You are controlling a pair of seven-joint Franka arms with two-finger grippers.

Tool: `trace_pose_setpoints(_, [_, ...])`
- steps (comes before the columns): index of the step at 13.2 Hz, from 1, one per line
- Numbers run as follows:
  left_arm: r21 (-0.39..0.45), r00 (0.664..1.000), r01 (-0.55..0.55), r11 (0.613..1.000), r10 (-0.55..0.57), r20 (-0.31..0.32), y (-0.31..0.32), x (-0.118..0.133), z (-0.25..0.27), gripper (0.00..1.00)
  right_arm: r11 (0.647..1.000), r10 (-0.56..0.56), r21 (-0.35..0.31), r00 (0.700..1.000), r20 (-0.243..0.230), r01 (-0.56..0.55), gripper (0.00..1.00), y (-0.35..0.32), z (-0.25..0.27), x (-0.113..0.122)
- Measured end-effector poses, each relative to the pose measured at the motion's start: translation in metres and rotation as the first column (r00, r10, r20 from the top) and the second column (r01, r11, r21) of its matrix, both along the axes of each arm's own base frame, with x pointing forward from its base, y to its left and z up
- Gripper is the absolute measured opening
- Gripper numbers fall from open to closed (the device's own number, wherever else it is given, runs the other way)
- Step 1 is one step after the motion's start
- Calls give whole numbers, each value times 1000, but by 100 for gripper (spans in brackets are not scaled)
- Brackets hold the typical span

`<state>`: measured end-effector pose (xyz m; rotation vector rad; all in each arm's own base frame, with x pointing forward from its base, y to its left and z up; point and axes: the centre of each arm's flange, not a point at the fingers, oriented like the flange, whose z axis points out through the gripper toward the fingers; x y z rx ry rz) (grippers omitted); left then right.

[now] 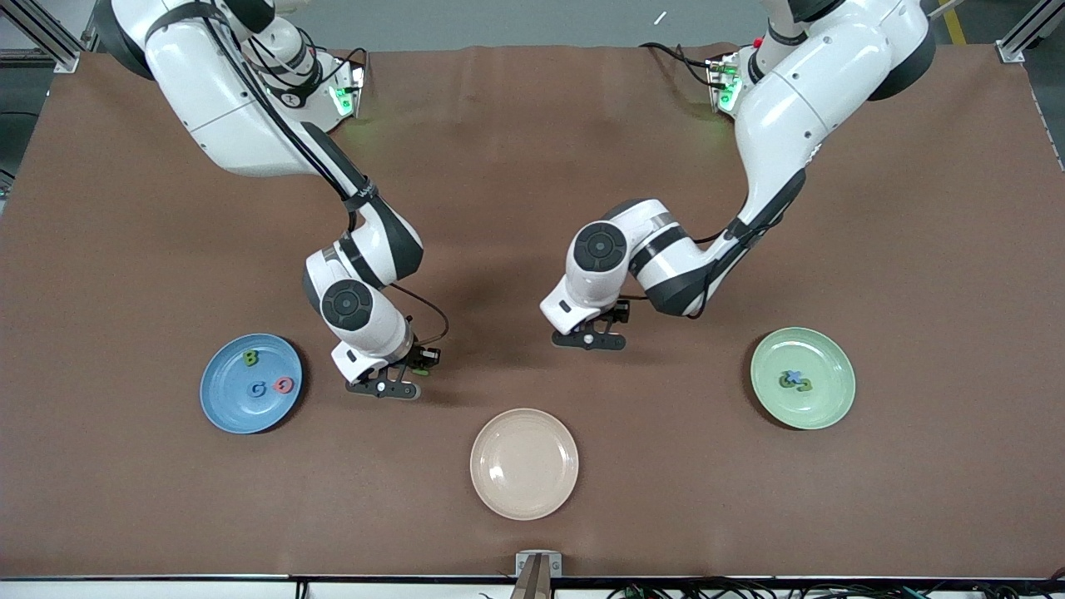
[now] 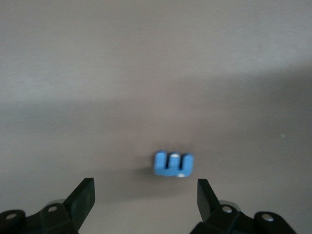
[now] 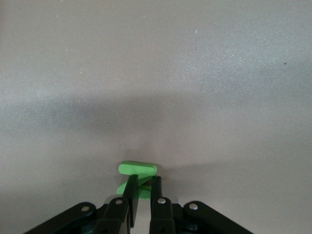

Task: Sort uppercase to blue plate, lowercase to green plate
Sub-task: 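Grasp the green Z with the right gripper while the left gripper grasps blue E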

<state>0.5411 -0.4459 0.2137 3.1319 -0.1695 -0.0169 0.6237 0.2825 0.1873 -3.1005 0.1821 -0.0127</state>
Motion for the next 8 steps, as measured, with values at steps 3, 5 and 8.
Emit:
trace_pose_setpoints(3, [-16,1000,19,1000,-19,14,-12,-6,-11,92,1000,-3,-2,1000,0,3,31,-1,0,1])
trace_pose_setpoints(5, [-31,1000,28,999,-27,12,-15,-8,-18,91,1000,-6,-3,1000,-1,6,51,-3,-2,1])
trace_pose_setpoints(8, [-13,998,67,998,-67,7,-14,-10,-34,88,1000,-27,1,1000,3,27,58,0,-1,0])
